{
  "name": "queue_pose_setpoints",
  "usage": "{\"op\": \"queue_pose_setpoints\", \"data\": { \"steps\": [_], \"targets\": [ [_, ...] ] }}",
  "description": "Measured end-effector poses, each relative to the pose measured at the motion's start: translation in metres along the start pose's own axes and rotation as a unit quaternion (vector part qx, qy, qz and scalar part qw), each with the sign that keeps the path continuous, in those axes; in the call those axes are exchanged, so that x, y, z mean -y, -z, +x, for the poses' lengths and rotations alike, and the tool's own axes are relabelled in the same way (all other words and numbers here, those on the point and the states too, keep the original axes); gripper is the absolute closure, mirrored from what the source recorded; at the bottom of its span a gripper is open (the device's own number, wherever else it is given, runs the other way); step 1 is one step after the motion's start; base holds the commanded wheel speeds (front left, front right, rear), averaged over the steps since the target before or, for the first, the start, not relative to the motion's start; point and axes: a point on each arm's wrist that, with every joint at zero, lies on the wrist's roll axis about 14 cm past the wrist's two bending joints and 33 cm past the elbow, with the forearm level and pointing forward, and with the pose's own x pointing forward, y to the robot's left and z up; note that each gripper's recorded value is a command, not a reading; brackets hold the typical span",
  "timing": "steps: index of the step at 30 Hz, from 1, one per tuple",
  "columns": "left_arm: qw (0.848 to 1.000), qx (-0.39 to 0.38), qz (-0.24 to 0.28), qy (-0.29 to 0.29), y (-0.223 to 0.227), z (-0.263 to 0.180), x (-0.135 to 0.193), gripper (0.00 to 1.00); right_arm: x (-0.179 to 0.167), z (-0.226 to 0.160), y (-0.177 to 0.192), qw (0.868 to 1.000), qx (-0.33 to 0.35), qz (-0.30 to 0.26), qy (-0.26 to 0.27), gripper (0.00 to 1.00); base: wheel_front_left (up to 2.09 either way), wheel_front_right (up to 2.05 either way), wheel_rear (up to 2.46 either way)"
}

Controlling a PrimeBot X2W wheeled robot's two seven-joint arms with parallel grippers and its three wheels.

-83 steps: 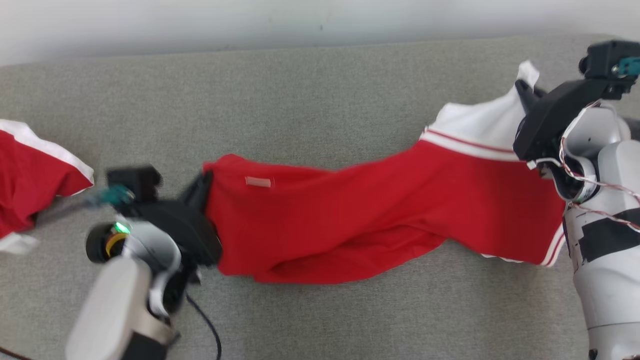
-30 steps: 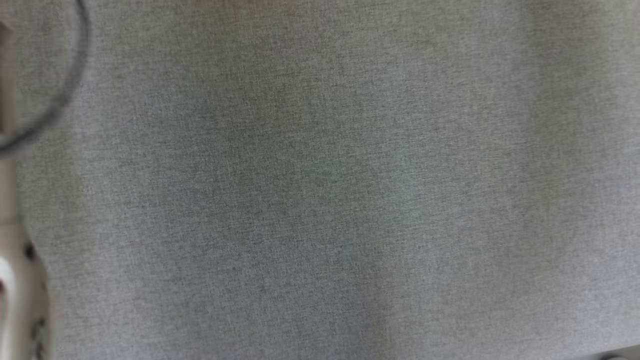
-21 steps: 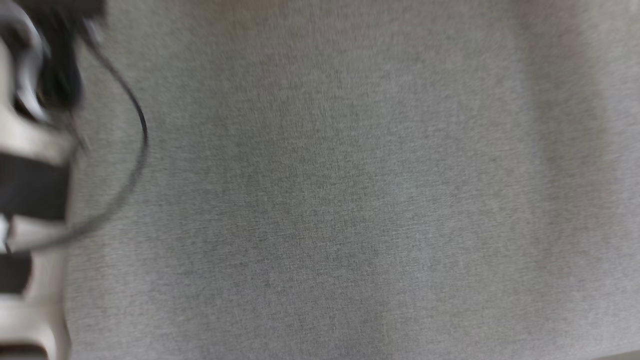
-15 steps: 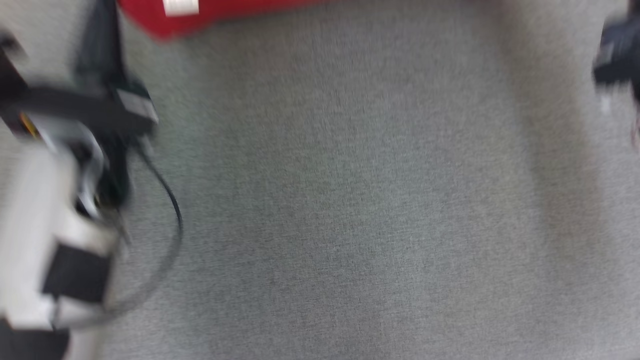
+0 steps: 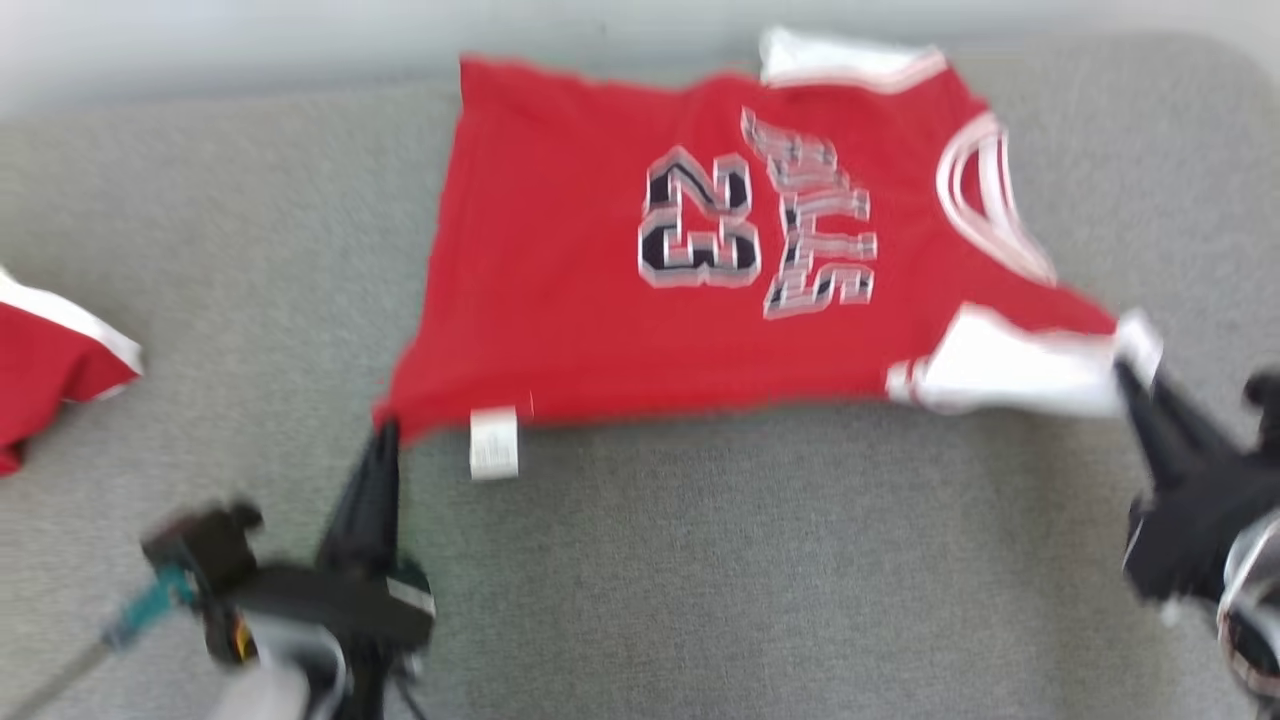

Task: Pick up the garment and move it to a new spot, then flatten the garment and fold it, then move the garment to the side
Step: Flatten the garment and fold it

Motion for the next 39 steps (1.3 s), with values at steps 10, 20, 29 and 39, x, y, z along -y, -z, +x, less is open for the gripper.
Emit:
{"op": "queue_pose_setpoints", "data": {
  "steps": [10, 20, 29, 39],
  "targets": [
    [0.999, -0.015, -0.003, -0.049, 0.021, -0.069, -0.008, 1.0, -0.022, -0.055, 0.037, 0.996, -0.079, 0.029, 0.01, 1.0, 0.0, 0.0, 0.0],
    [0.992, -0.065, 0.005, -0.105, 0.045, -0.117, -0.025, 1.0, -0.028, -0.077, 0.063, 0.989, -0.145, 0.016, 0.006, 1.0, 0.0, 0.0, 0.0],
    [0.987, -0.111, 0.037, -0.115, 0.06, -0.143, -0.026, 1.0, -0.039, -0.105, 0.097, 0.972, -0.234, 0.032, -0.009, 1.0, 0.0, 0.0, 0.0],
    [0.988, -0.108, 0.058, -0.096, 0.05, -0.135, -0.014, 1.0, -0.039, -0.09, 0.054, 0.992, -0.128, 0.004, -0.018, 1.0, 0.0, 0.0, 0.0]
  ]
}}
